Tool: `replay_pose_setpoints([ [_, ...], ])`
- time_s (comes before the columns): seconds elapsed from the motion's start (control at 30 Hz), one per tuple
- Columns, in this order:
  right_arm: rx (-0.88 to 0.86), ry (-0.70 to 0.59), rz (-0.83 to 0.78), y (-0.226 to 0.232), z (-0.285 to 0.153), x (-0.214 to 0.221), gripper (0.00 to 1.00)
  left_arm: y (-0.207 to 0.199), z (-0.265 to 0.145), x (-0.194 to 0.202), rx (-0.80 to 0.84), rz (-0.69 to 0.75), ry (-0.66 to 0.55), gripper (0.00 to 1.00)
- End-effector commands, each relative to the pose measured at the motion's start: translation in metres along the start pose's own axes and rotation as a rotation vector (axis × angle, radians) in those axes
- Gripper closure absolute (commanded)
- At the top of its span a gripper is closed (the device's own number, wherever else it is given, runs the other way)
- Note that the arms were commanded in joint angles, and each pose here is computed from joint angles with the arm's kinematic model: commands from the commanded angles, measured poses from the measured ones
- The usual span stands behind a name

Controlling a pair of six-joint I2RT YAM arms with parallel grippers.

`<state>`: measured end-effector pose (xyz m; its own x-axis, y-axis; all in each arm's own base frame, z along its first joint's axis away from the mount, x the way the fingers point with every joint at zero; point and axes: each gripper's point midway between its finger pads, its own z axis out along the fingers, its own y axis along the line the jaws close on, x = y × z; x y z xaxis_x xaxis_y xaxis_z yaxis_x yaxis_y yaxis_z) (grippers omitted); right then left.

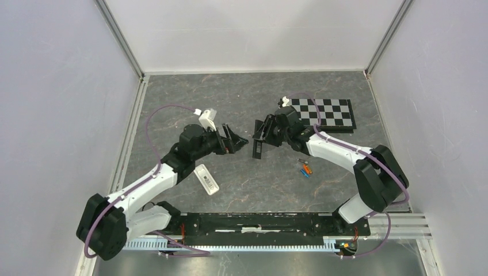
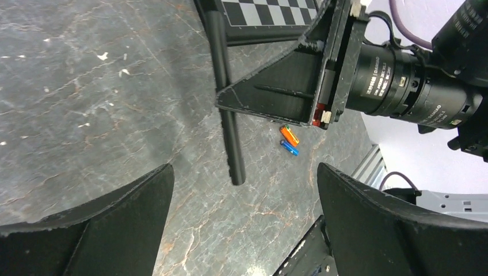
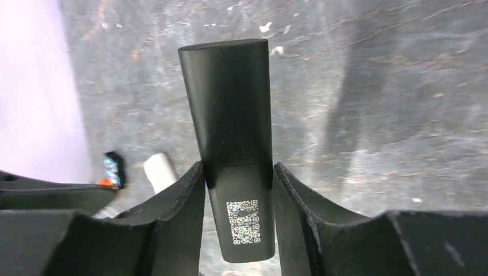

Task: Load the batteries into the remote control

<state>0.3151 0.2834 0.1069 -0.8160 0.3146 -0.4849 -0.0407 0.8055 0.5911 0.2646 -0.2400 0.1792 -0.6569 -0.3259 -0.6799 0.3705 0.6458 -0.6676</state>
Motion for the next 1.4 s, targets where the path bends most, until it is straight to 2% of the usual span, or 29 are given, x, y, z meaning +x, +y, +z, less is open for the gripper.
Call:
replay_pose_setpoints([
  [0.0, -0.189, -0.014, 0.233, 0.054, -0.003, -0.017, 0.61, -0.018, 0.016, -0.002, 0.076, 0.060, -0.054, 0.00],
  [0.1, -0.239, 0.020, 0.268, 0.070, -0.003, -0.019, 0.59, -0.019, 0.027, 0.014, 0.093, 0.067, 0.005, 0.00],
  [0.2, -0.265, 0.033, 0.283, 0.081, -0.006, -0.023, 0.58, -0.014, 0.034, 0.021, 0.074, 0.069, 0.027, 0.05],
  [0.4, -0.268, 0.045, 0.292, 0.089, -0.008, -0.027, 0.58, -0.003, 0.042, 0.016, 0.016, 0.089, 0.001, 0.34],
  [0.5, -0.272, 0.049, 0.285, 0.089, -0.006, -0.027, 0.60, -0.002, 0.050, 0.024, 0.026, 0.132, 0.063, 0.50],
  [0.57, -0.284, 0.044, 0.264, 0.091, -0.005, -0.028, 0.61, -0.003, 0.054, 0.032, 0.047, 0.179, 0.142, 0.68],
  [0.63, -0.285, 0.034, 0.228, 0.089, -0.005, -0.031, 0.57, -0.003, 0.056, 0.038, 0.046, 0.215, 0.208, 0.87],
  [0.67, -0.290, 0.035, 0.208, 0.087, -0.006, -0.032, 0.51, -0.004, 0.057, 0.038, 0.051, 0.227, 0.222, 0.96],
  [0.7, -0.301, 0.027, 0.184, 0.084, -0.007, -0.035, 0.43, -0.005, 0.056, 0.036, 0.055, 0.237, 0.226, 0.98],
  [0.77, -0.325, -0.007, 0.104, 0.080, -0.014, -0.044, 0.14, -0.011, 0.053, 0.031, 0.081, 0.251, 0.224, 0.98],
  [0.83, -0.321, -0.069, -0.003, 0.073, -0.027, -0.059, 0.02, -0.018, 0.048, 0.025, 0.123, 0.259, 0.235, 0.98],
  [1.0, -0.381, -0.234, -0.304, 0.064, -0.071, -0.097, 0.02, -0.041, 0.028, 0.021, 0.228, 0.298, 0.357, 0.98],
  [1.13, -0.413, -0.297, -0.552, 0.074, -0.112, -0.116, 0.02, -0.047, 0.002, 0.012, 0.189, 0.396, 0.476, 0.98],
  [1.3, -0.508, -0.300, -0.847, 0.097, -0.146, -0.114, 0.02, -0.082, -0.027, -0.007, 0.292, 0.484, 0.484, 0.98],
  [1.37, -0.529, -0.292, -0.913, 0.103, -0.154, -0.113, 0.02, -0.092, -0.036, -0.014, 0.312, 0.509, 0.479, 0.98],
])
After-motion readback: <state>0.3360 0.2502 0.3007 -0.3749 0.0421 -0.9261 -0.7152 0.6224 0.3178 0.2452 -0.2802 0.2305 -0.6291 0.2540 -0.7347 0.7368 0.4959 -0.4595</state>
